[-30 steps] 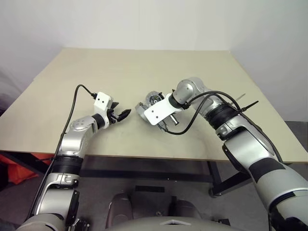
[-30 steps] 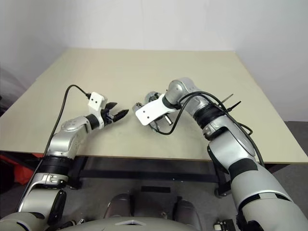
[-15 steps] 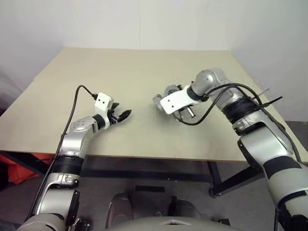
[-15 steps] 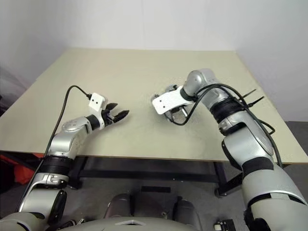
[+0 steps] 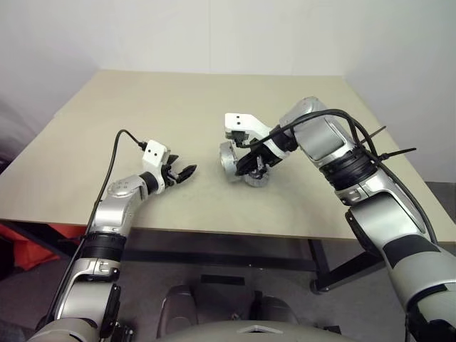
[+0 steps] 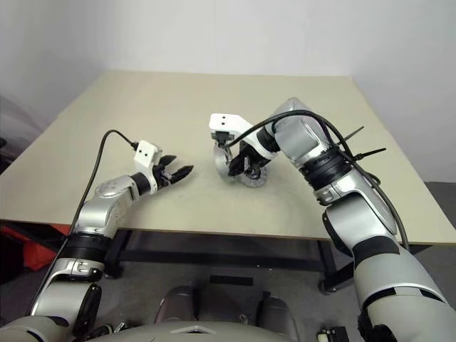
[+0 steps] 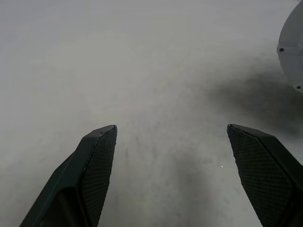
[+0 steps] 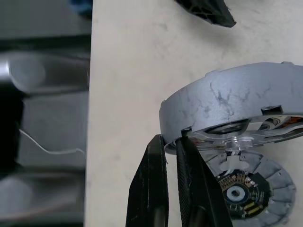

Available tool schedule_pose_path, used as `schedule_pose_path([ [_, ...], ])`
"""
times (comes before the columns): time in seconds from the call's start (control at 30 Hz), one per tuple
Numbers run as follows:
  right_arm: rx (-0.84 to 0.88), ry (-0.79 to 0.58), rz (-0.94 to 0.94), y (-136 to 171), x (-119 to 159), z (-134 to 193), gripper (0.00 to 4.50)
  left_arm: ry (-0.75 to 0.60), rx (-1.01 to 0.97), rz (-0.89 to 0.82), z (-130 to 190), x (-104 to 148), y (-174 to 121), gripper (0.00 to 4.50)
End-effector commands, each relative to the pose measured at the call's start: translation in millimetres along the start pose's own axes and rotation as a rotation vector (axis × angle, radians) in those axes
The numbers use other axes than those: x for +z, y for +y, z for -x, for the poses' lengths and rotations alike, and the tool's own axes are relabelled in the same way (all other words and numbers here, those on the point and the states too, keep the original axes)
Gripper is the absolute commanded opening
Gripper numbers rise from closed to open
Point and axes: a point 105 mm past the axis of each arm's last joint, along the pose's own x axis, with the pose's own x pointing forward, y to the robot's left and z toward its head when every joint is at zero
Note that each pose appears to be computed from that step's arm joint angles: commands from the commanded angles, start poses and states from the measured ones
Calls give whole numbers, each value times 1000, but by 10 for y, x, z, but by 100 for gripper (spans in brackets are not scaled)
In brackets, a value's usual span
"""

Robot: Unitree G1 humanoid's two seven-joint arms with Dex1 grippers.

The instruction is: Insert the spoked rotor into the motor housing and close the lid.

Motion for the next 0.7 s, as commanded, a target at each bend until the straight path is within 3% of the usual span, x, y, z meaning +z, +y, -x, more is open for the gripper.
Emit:
schedule_pose_path([
  [0.03, -80, -28, 73, -52, 221, 108, 2, -44, 5, -38, 37, 140, 16, 394],
  [0.7, -211, 28, 106, -379, 94, -359, 2, -42, 24, -31, 100, 114, 11, 394],
])
